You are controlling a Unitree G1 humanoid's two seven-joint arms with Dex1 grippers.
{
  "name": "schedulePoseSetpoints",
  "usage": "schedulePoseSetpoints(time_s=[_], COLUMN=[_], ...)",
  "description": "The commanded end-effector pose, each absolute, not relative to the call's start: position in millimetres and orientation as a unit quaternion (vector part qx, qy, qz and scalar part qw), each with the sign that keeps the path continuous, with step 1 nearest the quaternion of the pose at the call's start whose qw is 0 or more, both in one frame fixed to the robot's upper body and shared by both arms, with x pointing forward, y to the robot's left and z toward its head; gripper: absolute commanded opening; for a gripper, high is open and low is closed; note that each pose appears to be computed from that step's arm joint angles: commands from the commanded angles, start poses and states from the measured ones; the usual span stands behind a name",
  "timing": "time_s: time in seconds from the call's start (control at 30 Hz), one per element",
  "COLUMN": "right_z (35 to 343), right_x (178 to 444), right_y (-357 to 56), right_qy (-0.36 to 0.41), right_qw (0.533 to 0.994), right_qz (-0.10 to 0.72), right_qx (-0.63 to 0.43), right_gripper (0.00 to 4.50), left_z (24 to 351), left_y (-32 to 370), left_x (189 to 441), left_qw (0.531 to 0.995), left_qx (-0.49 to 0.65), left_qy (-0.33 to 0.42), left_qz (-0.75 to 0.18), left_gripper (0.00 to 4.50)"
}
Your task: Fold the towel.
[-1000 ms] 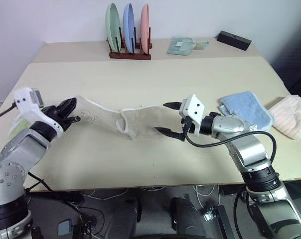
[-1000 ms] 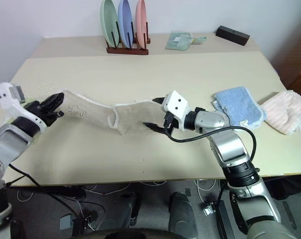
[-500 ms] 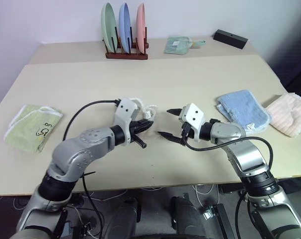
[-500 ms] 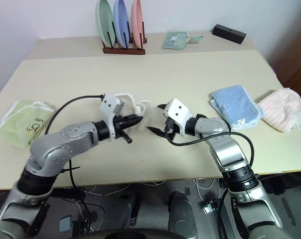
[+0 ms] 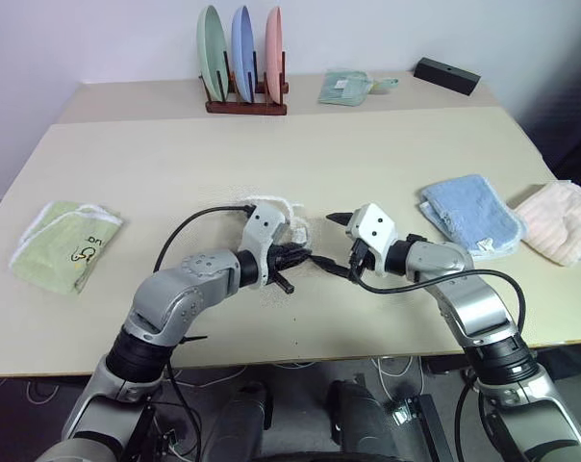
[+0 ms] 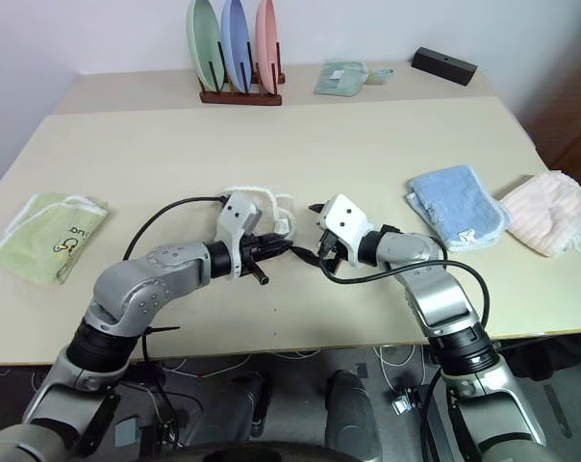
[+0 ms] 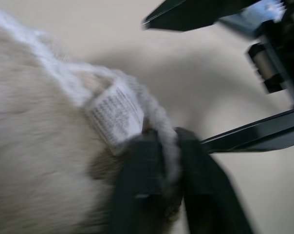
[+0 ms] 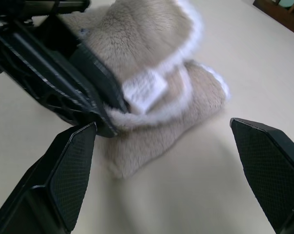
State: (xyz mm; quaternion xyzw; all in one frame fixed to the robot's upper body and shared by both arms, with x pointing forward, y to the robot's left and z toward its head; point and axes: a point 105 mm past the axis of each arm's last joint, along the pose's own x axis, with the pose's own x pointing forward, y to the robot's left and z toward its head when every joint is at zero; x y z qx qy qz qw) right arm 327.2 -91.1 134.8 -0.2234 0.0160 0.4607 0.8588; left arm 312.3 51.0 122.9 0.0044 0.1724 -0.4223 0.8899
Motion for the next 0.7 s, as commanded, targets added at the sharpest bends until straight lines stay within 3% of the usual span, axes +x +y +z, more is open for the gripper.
schedulePoseSetpoints(time_s=[0.03, 0.13, 0.43, 0.47, 0.57, 0.63, 0.7], right_z=[148.7, 149.5, 160.5, 164.3, 173.2, 179.0, 187.0], right_x=[331.5, 332.5, 337.4, 339.3, 340.8, 341.7, 343.2], right_y=[-91.0, -92.2, -91.4, -90.7, -85.7, -81.5, -67.5], right_qy=[-0.011, -0.012, -0.029, -0.034, -0.045, -0.052, -0.060], right_qw=[0.863, 0.863, 0.867, 0.870, 0.870, 0.871, 0.871], right_qz=[0.451, 0.449, 0.443, 0.441, 0.447, 0.448, 0.457], right_qx=[-0.229, -0.230, -0.224, -0.217, -0.204, -0.196, -0.173], right_gripper=[4.50, 4.50, 4.50, 4.24, 3.25, 2.17, 1.17], left_z=[136.7, 142.2, 202.4, 210.0, 223.1, 221.9, 200.3], left_y=[41.8, 53.4, 78.6, 84.7, 110.8, 127.2, 151.8], left_x=[299.3, 299.7, 281.5, 283.8, 298.6, 307.8, 318.9], left_qw=[0.877, 0.885, 0.877, 0.883, 0.913, 0.931, 0.951], left_qx=[-0.004, -0.002, -0.040, -0.044, -0.033, -0.015, 0.037], left_qy=[0.151, 0.142, 0.036, 0.021, -0.007, -0.005, 0.029], left_qz=[-0.457, -0.444, -0.477, -0.467, -0.406, -0.364, -0.305], left_gripper=[2.89, 4.28, 4.28, 4.33, 3.51, 2.47, 1.44])
